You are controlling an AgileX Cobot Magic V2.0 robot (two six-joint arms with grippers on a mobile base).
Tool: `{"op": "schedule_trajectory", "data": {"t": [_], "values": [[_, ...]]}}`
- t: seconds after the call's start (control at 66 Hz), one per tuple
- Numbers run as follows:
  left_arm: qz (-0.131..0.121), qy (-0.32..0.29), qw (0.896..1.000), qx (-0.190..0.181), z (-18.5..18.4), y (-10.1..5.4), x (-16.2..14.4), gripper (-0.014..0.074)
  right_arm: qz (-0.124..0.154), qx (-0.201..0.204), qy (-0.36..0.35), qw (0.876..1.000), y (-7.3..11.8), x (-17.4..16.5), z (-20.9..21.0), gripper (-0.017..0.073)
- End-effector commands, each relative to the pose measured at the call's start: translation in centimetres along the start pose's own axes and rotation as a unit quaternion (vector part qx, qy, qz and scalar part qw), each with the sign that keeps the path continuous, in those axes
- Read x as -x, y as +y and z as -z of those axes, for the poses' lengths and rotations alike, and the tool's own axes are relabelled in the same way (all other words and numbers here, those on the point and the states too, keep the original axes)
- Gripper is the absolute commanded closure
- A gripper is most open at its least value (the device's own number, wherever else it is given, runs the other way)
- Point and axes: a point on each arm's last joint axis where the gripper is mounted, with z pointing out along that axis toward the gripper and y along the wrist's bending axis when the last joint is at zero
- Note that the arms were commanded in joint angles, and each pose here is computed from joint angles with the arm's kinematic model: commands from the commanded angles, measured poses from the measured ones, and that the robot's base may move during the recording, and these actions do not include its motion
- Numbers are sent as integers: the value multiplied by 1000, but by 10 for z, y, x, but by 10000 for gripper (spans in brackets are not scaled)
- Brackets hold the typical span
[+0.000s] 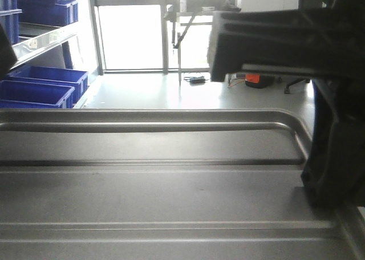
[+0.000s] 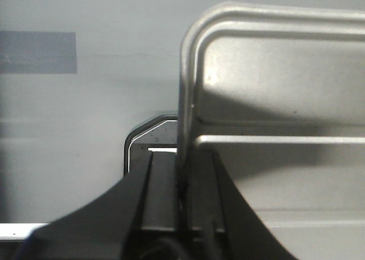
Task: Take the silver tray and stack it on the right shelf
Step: 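Hold the silver tray level in both grippers while the base drives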
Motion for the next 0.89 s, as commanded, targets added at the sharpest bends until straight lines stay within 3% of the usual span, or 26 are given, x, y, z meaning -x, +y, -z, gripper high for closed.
{"op": "schedule_trajectory", "data": {"t": [0.0,0.879], "values": [[-12,-14,1000,24,8,6,3,692,7,-19,-24,1000,-7,6,10,496],[-11,-13,1000,23,8,6,3,692,7,-19,-24,1000,-7,6,10,496]]}}
